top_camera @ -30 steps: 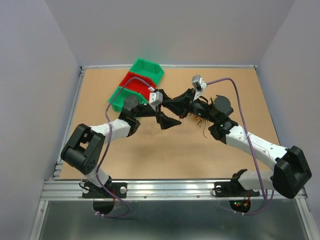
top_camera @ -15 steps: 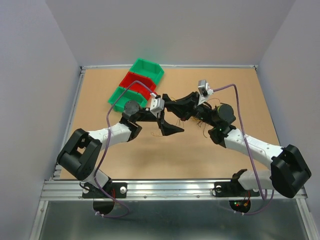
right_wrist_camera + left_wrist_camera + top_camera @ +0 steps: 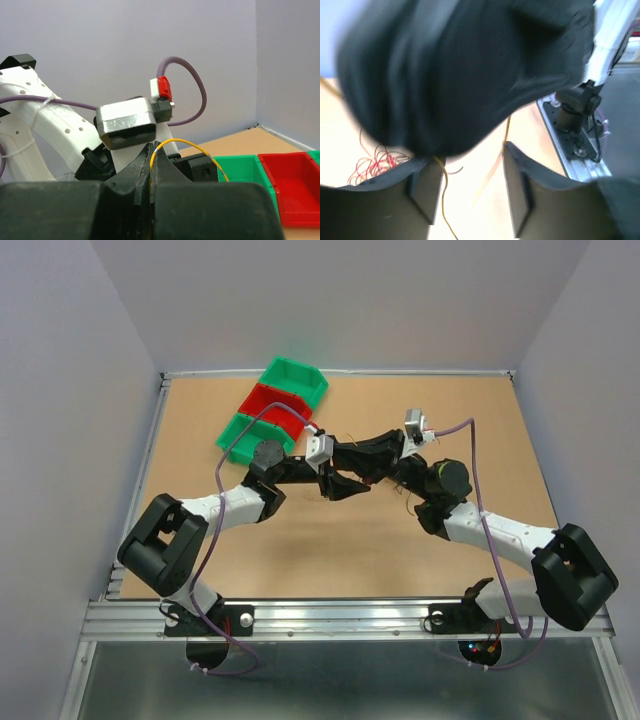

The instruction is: Untangle the cables

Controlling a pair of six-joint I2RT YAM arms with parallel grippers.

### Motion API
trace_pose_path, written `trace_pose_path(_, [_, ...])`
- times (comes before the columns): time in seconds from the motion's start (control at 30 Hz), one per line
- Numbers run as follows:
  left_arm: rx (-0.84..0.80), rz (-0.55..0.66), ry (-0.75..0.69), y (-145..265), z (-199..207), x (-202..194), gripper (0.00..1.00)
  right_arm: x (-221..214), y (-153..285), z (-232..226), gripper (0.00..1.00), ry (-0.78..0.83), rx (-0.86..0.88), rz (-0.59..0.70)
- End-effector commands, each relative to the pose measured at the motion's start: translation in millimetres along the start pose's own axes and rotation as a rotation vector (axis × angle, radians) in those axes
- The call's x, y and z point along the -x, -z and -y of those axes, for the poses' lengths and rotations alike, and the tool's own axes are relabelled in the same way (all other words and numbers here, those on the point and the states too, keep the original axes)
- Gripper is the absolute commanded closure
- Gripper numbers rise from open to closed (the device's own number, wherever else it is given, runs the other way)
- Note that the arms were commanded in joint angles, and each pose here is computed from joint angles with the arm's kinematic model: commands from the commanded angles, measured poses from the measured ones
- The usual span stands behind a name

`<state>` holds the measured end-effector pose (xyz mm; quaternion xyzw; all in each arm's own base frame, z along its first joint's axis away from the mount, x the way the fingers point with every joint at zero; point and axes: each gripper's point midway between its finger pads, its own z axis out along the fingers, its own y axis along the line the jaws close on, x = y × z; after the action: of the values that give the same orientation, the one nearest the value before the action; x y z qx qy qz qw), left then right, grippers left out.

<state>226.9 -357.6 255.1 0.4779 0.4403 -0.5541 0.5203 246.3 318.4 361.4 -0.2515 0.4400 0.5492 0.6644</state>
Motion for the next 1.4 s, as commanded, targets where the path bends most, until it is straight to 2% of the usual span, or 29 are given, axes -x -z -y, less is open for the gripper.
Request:
trace_pose_path(0.0, [0.011, 0.009, -0.059, -5.6, -8.8, 9.8, 0.51, 15.2, -2.4, -6.0, 1.0, 0.064, 0.025, 0.071])
trace_pose_path(0.07, [0.007, 0.005, -0.06, -5.9, -8.7, 9.8, 0.62, 15.0, -2.0, -6.7, 0.99, 0.062, 0.027, 0.07])
trace_pose_path(0.1, [0.003, 0.0, -0.056, -6.8, -8.6, 9.2, 0.82, 14.3, -2.0, -6.6, 0.99, 0.062, 0.028, 0.068])
trace_pose_path(0.13, [0.01, -0.001, -0.059, -6.7, -10.3, 10.3, 0.96, 13.8, -1.9, -6.6, 1.0, 0.06, 0.026, 0.068])
trace_pose_path(0.17, [0.02, -0.006, -0.061, -6.7, -12.5, 10.5, 1.0, 14.0, -1.7, -5.7, 0.99, 0.059, 0.02, 0.069])
trace_pose_path(0.4, [0.06, -0.008, -0.073, 2.7, -19.8, 14.2, 1.0, 8.5, 1.4, 5.2, 0.98, 0.049, -0.043, 0.045])
trace_pose_path(0.43, [0.066, -0.01, -0.068, 4.6, -21.6, 13.4, 1.0, 7.5, 1.7, 9.2, 0.93, 0.059, -0.063, 0.038])
trace_pose_path(0.47, [0.072, -0.011, -0.067, 6.3, -23.2, 14.9, 1.0, 8.8, 2.4, 17.0, 0.78, 0.063, -0.109, 0.041])
trace_pose_path(0.53, [0.111, -0.025, -0.046, 16.2, -35.4, 15.8, 1.0, 5.4, 3.6, 37.9, 0.66, 0.077, -0.22, -0.005])
trace_pose_path(0.57, [0.126, -0.03, -0.036, 20.0, -40.3, 15.8, 1.0, 3.5, 1.3, 45.9, 0.66, 0.075, -0.263, -0.039])
trace_pose_path(0.6, [0.139, -0.04, -0.027, 26.0, -46.1, 17.4, 1.0, -29.7, 13.6, 64.8, 0.66, 0.038, -0.36, -0.206])
trace_pose_path(0.63, [0.174, -0.04, -0.02, 38.3, -57.4, 20.3, 1.0, -29.8, 17.3, 80.3, 0.73, 0.052, -0.451, -0.241])
trace_pose_path(0.67, [0.19, -0.04, -0.017, 45.6, -63.3, 21.8, 1.0, -32.5, 21.6, 87.6, 0.98, 0.046, -0.503, -0.272])
trace_pose_path(0.7, [0.207, -0.039, -0.017, 51.3, -69.0, 24.2, 1.0, -33.0, 25.8, 92.3, 0.99, 0.047, -0.541, -0.294])
trace_pose_path(0.8, [0.319, -0.062, -0.039, 70.8, -92.8, 27.5, 1.0, -38.0, 43.3, 91.3, 0.99, 0.048, -0.581, -0.336])
trace_pose_path(0.87, [0.374, -0.091, -0.078, 76.3, -105.0, 28.3, 1.0, -30.0, 52.8, 98.6, 1.0, 0.057, -0.653, -0.315])
trace_pose_path(1.0, [0.466, -0.153, -0.04, 85.0, -123.8, 27.9, 1.0, -30.3, 69.9, 117.1, 0.99, 0.079, -0.777, -0.317])
trace_pose_path(1.13, [0.588, -0.14, -0.047, 104.9, -145.6, 41.8, 1.0, -39.2, 77.2, 133.0, 0.99, 0.086, -0.842, -0.355])
trace_pose_path(1.37, [0.631, -0.105, 0.006, 129.8, -158.9, 56.7, 1.0, -61.5, 88.9, 170.9, 0.99, 0.056, -0.937, -0.413])
